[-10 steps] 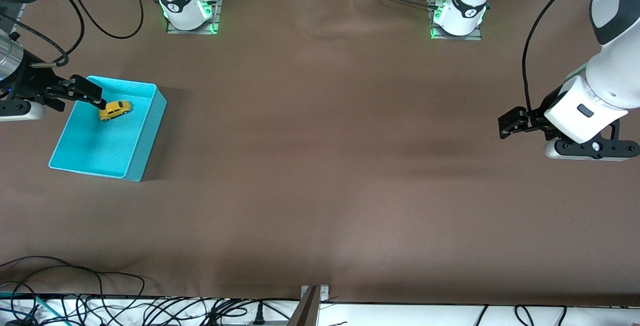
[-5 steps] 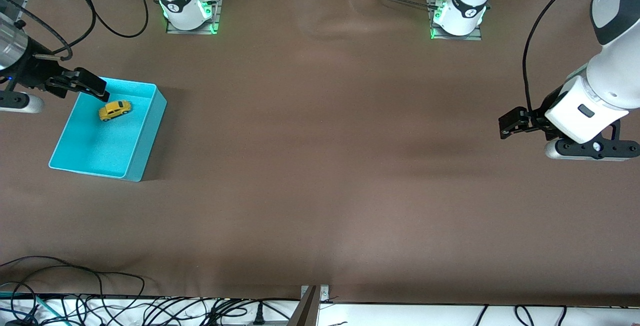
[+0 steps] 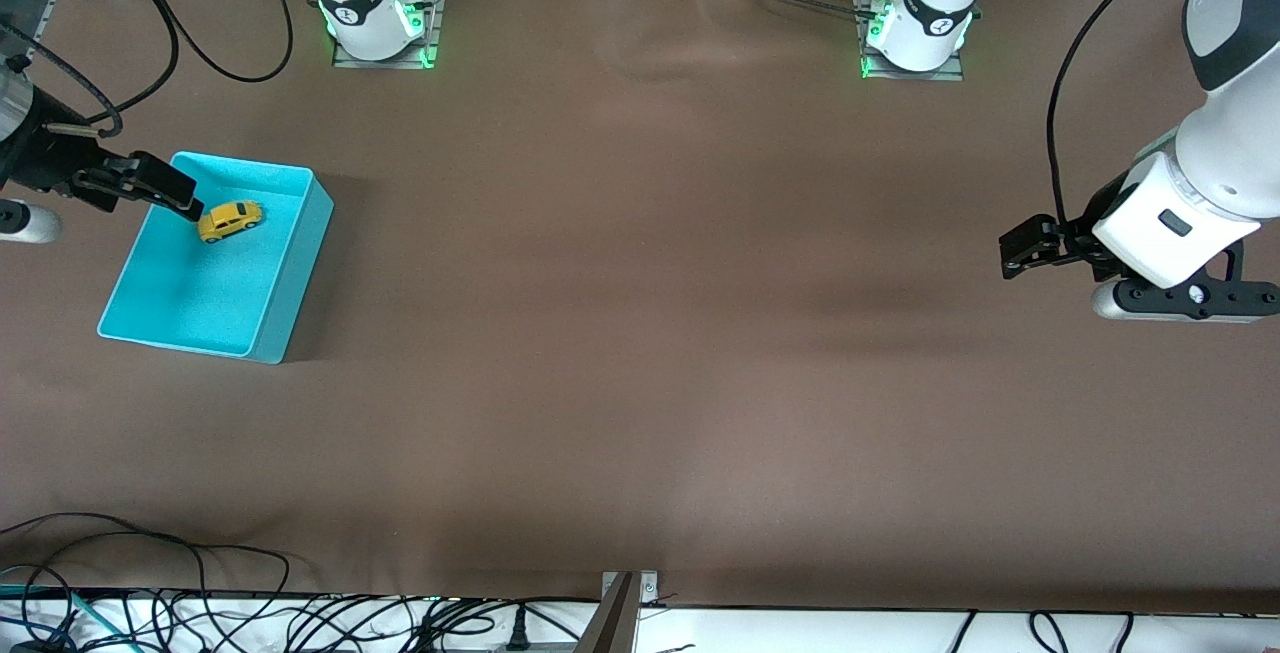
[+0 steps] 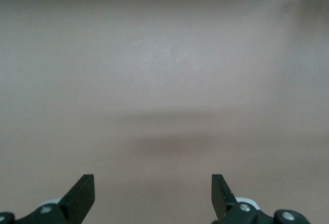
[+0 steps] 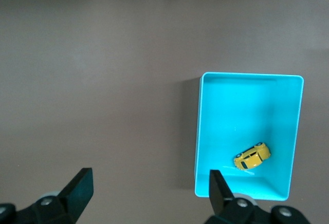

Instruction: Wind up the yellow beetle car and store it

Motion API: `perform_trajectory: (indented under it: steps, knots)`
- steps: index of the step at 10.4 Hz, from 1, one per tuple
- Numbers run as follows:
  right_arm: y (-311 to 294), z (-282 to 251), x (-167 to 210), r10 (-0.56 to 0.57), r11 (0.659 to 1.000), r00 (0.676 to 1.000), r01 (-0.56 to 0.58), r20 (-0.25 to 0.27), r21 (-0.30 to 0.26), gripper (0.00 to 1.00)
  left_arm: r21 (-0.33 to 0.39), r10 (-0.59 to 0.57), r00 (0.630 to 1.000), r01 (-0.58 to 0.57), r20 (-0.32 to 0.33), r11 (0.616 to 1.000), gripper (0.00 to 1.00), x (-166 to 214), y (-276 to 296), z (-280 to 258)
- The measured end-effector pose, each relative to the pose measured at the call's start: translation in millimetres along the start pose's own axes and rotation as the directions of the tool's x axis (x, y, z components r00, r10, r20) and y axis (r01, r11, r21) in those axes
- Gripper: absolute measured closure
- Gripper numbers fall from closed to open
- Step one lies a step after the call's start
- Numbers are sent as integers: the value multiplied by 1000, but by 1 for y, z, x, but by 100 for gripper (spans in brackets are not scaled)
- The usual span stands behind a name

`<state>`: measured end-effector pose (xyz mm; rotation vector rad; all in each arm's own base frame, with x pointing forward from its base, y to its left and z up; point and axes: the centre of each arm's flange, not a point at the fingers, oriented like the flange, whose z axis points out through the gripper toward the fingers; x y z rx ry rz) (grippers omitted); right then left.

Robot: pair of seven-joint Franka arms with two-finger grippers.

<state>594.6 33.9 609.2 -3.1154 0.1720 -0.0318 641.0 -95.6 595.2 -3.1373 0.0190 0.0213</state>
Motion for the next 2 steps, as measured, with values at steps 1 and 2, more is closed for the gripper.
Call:
perform_trajectory:
  steps: [1,2]
  knots:
    - [0,0,1,0,1000,1000,0,-4,1,0,0,2,1000,-2,0,1000,0,0,1,0]
    - [0,-2,1,1,1000,1000,-1,-6,1,0,-1,3,1000,-3,0,1000,0,0,1,0]
